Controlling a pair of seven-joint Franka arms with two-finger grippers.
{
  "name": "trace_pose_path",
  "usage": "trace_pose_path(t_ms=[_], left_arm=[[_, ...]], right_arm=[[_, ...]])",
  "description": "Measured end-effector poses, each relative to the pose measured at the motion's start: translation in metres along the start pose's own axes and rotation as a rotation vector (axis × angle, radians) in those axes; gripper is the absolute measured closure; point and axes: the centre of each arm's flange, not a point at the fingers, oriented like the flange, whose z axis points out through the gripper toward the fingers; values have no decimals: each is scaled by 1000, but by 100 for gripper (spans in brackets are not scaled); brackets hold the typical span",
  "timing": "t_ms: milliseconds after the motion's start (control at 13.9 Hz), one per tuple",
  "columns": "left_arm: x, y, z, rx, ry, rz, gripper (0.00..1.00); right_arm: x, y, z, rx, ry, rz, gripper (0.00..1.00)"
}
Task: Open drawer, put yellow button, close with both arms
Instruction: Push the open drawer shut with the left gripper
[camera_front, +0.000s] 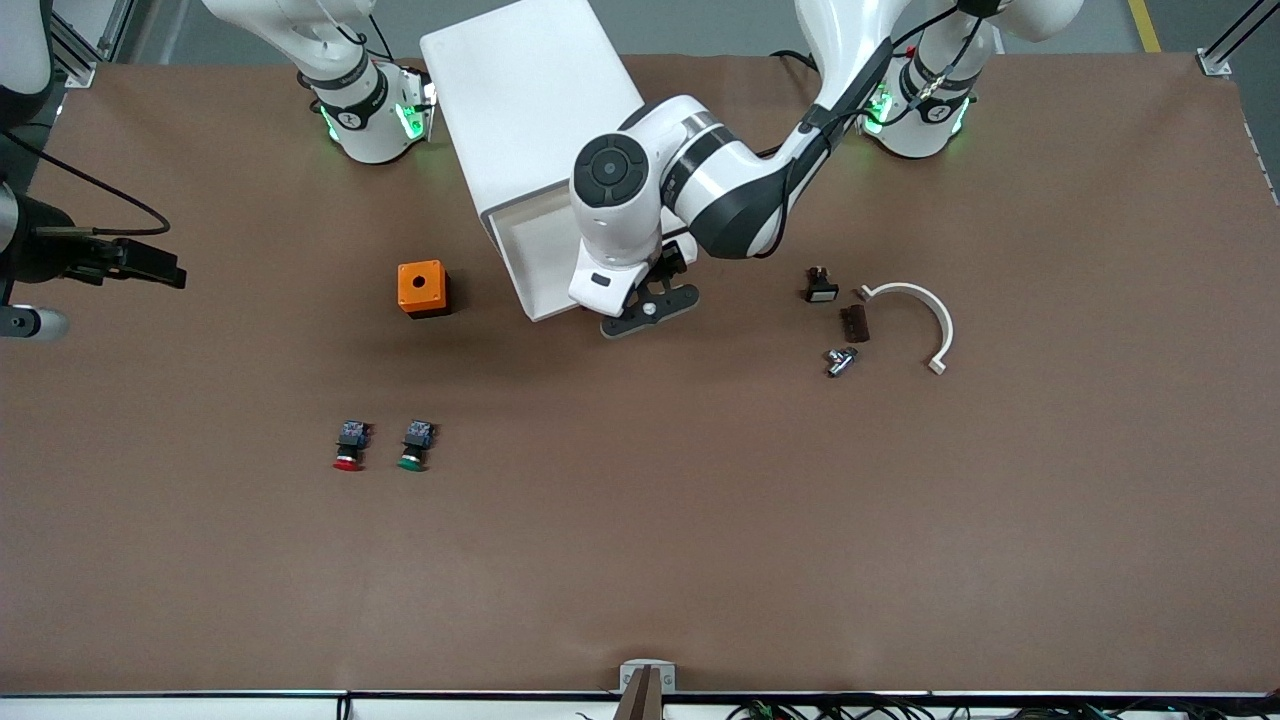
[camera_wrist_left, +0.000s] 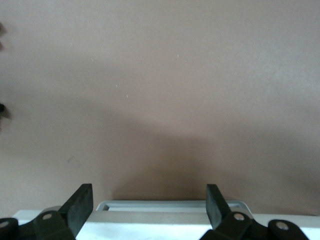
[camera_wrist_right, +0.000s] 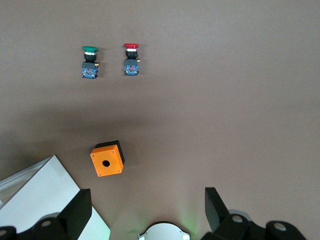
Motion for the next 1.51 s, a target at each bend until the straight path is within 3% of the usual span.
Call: trace_pose_path(t_ms=[646,1221,1508], left_arm=[[-44,12,7,-10,-102,-4,0],[-73,17,20,-14,-234,-22,0],[-78,17,24,-22,-306,-45,0]], right_arm=[[0,-2,0,-19,0,-50,0],[0,-15,0,-30,2,-78,0],[-2,-16,-13,-35,32,-80,0]])
